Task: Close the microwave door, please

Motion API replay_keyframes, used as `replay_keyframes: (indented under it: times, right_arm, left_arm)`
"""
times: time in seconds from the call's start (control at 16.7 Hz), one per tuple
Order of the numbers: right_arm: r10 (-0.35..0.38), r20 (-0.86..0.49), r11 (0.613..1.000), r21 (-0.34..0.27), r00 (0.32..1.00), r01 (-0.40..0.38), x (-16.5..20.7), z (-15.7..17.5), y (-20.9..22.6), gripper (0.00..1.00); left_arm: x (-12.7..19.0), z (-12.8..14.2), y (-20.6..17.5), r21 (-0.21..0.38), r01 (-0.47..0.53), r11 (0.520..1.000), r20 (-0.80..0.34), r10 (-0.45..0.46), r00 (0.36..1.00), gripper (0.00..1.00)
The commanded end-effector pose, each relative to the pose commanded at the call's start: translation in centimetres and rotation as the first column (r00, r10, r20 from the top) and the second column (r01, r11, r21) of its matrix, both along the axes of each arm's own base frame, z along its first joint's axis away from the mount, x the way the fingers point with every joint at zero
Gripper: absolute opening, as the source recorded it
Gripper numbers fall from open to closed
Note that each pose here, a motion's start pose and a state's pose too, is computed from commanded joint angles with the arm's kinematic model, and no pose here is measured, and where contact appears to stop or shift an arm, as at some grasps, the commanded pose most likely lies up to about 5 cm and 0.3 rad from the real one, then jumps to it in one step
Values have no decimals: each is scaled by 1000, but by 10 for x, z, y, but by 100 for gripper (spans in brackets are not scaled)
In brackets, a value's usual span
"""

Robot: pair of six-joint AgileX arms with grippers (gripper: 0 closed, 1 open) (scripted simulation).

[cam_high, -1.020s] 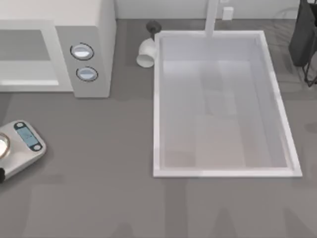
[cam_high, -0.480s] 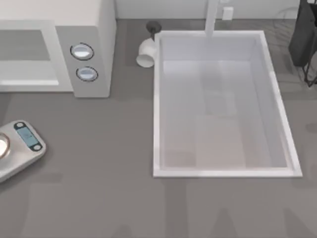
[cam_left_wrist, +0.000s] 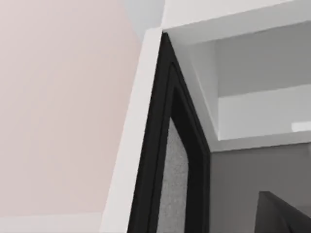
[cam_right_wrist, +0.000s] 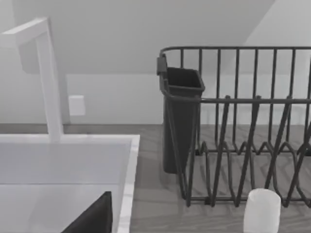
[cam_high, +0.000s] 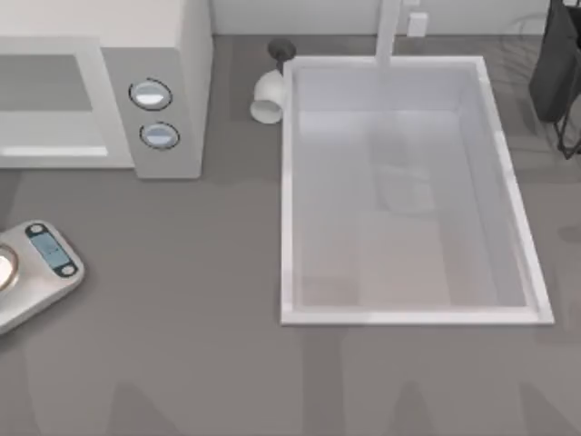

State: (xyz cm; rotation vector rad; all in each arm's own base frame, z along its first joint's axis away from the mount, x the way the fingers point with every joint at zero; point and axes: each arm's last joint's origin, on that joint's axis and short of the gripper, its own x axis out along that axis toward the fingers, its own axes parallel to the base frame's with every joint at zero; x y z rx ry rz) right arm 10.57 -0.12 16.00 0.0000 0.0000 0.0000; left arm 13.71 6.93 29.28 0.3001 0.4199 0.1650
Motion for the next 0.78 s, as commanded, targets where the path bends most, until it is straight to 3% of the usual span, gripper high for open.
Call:
replay_keyframes:
  times: [0.18,0.36,0.6,0.78]
  right_arm:
    - [0,0,1000,0,1000,0,0,0,0,100]
    - [0,0,1000,0,1000,0,0,0,0,100]
    - [0,0,1000,0,1000,0,0,0,0,100]
    - [0,0,1000,0,1000,0,0,0,0,100]
  left_arm:
    - [31,9,64,-42,-25,999,-183,17,983,0]
    - [50,-4,136,-143,-32,989,-300,-12,954,0]
    - [55,-32,210,-270,-30,963,-343,-67,937,0]
    - [57,-46,236,-321,-12,947,-339,-103,935,0]
